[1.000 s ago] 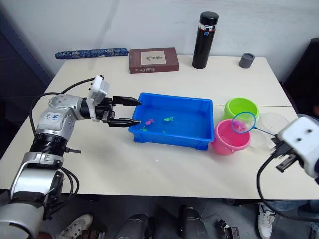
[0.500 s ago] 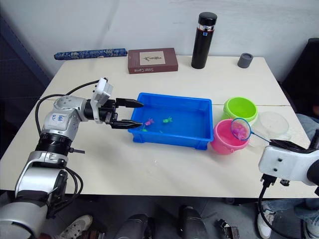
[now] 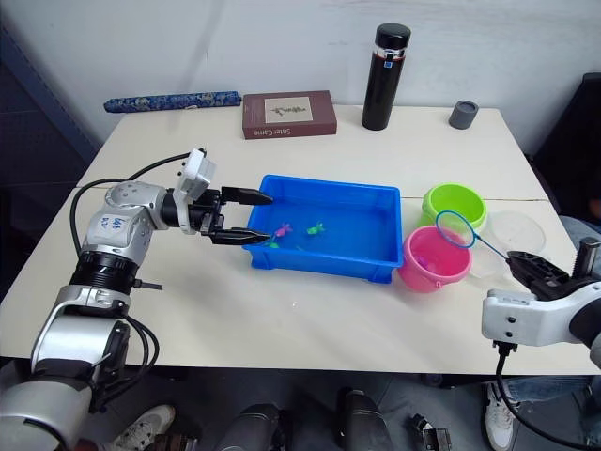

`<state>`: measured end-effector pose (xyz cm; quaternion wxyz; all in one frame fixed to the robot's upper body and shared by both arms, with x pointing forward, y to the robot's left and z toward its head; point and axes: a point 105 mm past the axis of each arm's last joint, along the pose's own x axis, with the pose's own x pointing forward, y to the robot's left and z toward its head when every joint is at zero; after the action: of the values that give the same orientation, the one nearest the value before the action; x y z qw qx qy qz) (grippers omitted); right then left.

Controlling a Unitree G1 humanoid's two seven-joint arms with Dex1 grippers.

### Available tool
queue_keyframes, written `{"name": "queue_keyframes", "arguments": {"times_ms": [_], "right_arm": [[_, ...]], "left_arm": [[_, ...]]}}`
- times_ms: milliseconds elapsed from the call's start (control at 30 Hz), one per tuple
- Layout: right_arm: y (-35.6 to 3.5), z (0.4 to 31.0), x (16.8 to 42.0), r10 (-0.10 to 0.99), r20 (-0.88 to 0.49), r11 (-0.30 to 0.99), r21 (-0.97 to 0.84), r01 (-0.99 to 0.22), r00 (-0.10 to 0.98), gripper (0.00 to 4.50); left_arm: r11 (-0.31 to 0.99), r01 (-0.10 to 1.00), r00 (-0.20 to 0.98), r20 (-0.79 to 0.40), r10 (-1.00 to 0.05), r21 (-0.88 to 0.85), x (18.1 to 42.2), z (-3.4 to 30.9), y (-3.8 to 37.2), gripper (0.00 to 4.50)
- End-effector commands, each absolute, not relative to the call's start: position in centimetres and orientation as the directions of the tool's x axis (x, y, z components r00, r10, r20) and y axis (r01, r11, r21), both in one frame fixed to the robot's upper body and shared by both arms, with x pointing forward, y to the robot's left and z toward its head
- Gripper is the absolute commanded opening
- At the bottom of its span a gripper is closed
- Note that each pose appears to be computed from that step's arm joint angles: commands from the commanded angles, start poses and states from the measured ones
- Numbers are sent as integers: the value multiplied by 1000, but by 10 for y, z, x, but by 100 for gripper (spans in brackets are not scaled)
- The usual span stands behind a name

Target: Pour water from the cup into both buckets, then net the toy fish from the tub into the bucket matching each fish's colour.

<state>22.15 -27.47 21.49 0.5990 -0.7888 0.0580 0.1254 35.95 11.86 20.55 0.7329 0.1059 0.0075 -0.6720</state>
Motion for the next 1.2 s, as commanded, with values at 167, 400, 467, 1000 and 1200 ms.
{"name": "queue_keyframes", "arguments": {"times_ms": [167,400,467,1000,1200], "right_arm": [[-260,224,222,142,-213,-192,-964,-185,967,0],[-221,248,250,327,-221,292,-901,-321,919,0],[-211,242,261,372,-272,392,-821,-416,888,0],[-107,199,336,594,-411,587,-368,-722,692,0],[-94,195,363,560,-385,622,-390,-679,734,0]], "left_arm": [[68,979,98,-147,-984,194,357,220,122,448],[229,949,260,-130,-957,215,359,222,153,448],[305,927,338,-129,-932,219,359,220,167,448],[613,778,628,-128,-768,137,307,202,237,448],[628,766,642,-118,-758,138,302,204,235,448]]}}
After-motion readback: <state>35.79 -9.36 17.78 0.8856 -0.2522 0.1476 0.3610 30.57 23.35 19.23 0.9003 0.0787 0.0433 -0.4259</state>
